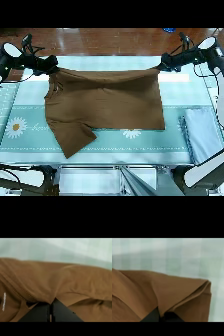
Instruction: Fold the shirts.
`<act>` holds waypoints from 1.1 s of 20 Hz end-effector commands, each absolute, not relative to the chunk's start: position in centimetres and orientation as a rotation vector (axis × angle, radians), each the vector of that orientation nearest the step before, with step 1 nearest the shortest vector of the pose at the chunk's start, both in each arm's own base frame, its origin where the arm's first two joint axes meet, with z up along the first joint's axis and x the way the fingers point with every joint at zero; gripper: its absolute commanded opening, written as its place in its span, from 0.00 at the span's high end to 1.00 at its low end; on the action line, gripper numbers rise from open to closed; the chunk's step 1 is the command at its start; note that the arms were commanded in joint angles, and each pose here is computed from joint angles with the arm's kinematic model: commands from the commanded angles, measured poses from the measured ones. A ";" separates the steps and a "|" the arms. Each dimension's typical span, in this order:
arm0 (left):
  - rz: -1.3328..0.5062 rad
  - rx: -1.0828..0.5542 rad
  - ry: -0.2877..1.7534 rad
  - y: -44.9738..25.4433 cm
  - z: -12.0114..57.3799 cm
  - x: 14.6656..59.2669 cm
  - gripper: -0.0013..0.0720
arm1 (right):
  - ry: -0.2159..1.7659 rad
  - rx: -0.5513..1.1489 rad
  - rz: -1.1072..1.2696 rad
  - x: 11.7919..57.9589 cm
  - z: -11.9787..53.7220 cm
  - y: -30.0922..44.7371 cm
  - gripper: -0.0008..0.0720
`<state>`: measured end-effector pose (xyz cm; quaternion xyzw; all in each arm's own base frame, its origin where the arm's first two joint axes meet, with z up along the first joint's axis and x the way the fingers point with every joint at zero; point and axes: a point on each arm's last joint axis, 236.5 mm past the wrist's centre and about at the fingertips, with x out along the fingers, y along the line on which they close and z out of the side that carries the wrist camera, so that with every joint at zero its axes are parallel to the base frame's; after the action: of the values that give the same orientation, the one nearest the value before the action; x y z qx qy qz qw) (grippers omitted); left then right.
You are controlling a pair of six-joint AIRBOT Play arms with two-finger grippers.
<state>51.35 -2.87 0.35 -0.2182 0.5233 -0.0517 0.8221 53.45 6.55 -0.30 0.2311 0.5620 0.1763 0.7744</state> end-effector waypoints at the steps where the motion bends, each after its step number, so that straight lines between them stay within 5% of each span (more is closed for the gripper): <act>1: -0.122 -0.375 1.277 -1.5 -2.0 47.9 0.96 | 1.386 0.440 0.419 49.6 -2.5 5.5 0.95; 10: -0.087 -0.392 1.443 -0.4 -6.2 43.4 0.93 | 1.596 0.458 0.373 44.2 -8.9 5.5 0.94; 11: -0.095 -0.393 1.456 -0.8 -6.4 43.1 0.77 | 1.593 0.466 0.354 44.4 -9.1 5.5 0.72; 12: -0.107 -0.387 1.478 -1.3 -6.5 42.6 0.43 | 1.587 0.482 0.345 44.6 -8.9 5.5 0.41; 13: -0.133 -0.363 1.498 -1.6 -6.4 42.1 0.29 | 1.586 0.489 0.348 44.5 -8.7 5.7 0.43; 19: -0.069 -0.297 1.643 2.6 -4.3 35.8 0.29 | 1.538 0.376 0.176 42.4 -3.1 -1.5 0.43; 22: 0.001 -0.395 1.583 4.2 -5.2 30.8 0.29 | 1.427 0.507 0.132 39.4 -1.6 -2.0 0.43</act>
<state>34.88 2.62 -4.72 -0.1539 0.7151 -0.0255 0.6813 41.45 -0.50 -3.08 0.2004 0.6802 0.0901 0.6993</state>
